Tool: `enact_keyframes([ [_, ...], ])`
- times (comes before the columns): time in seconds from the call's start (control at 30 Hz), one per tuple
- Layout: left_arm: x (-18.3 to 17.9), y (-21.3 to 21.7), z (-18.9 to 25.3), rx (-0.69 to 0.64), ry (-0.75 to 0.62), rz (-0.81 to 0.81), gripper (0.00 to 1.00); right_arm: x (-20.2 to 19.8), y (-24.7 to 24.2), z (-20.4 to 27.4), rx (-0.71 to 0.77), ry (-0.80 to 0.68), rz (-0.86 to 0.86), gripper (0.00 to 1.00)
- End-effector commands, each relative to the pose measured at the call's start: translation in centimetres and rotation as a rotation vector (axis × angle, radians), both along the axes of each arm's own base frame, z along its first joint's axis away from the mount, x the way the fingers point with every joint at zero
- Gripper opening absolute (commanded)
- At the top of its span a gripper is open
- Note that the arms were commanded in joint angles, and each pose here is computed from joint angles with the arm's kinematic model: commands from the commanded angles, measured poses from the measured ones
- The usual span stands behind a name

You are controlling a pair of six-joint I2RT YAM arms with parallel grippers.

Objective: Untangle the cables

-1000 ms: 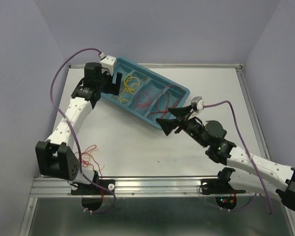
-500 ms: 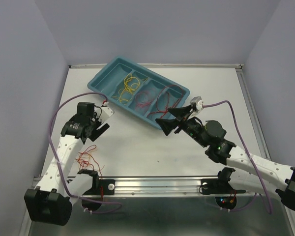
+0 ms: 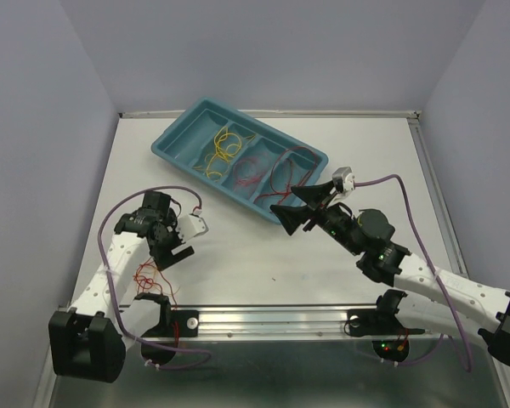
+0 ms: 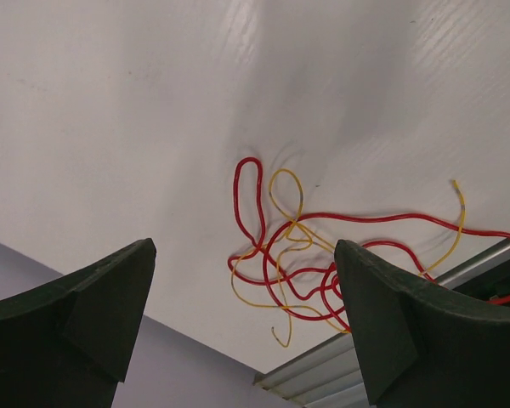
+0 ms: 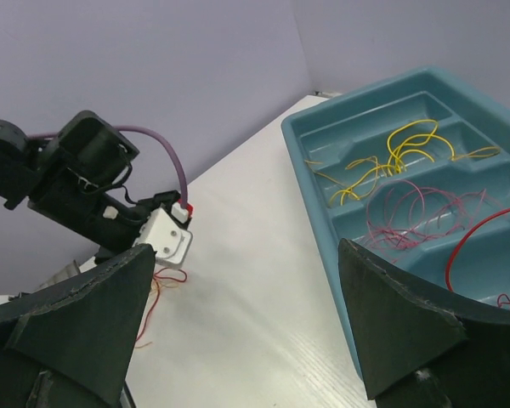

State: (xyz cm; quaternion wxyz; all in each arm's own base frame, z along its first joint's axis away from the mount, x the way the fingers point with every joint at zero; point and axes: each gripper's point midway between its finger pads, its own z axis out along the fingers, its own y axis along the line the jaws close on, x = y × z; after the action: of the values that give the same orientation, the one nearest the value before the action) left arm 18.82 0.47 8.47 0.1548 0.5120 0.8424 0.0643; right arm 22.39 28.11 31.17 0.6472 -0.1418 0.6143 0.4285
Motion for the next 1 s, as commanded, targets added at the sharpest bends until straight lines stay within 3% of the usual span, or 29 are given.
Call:
enact_keyframes([
  [0.0, 0.6, 0.0, -2.1, 0.009, 0.013, -0.02, 0.97, -0.4, -0.2, 0.9, 0.039, -0.026, 0.013, 0.93],
  [0.1, 1.8, 0.5, -3.2, 0.033, -0.021, 0.007, 0.93, -0.5, -0.2, 1.0, 0.042, -0.027, 0.015, 0.93],
  [0.27, 1.7, 1.0, -4.8, 0.073, 0.036, 0.029, 0.74, -0.4, -0.3, 0.9, 0.04, -0.026, 0.008, 0.93],
  [0.33, 1.7, 1.1, -4.9, 0.08, 0.052, 0.036, 0.62, -0.5, -0.3, 1.0, 0.041, -0.027, 0.01, 0.93],
  [0.57, 1.6, 1.9, -5.2, 0.118, 0.059, 0.058, 0.45, -0.5, -0.4, 1.1, 0.045, -0.03, 0.008, 0.93],
  [0.6, 1.6, 1.9, -5.3, 0.122, 0.063, 0.057, 0.32, -0.5, -0.4, 1.1, 0.047, -0.03, 0.009, 0.93],
  [0.67, 1.4, 2.1, -5.4, 0.131, 0.074, 0.06, 0.2, -0.6, -0.4, 1.2, 0.047, -0.032, 0.01, 0.93],
  [0.7, 1.4, 2.1, -5.4, 0.133, 0.076, 0.06, 0.0, -0.6, -0.5, 1.3, 0.051, -0.033, 0.01, 0.93],
  [0.87, 1.7, 2.1, -5.0, 0.13, 0.069, 0.067, 0.0, -0.7, -0.5, 1.3, 0.051, -0.035, 0.01, 0.93],
  [0.97, 3.0, 0.5, -3.3, 0.052, 0.035, 0.042, 0.0, -0.5, -0.4, 1.1, 0.047, -0.031, 0.008, 0.93],
])
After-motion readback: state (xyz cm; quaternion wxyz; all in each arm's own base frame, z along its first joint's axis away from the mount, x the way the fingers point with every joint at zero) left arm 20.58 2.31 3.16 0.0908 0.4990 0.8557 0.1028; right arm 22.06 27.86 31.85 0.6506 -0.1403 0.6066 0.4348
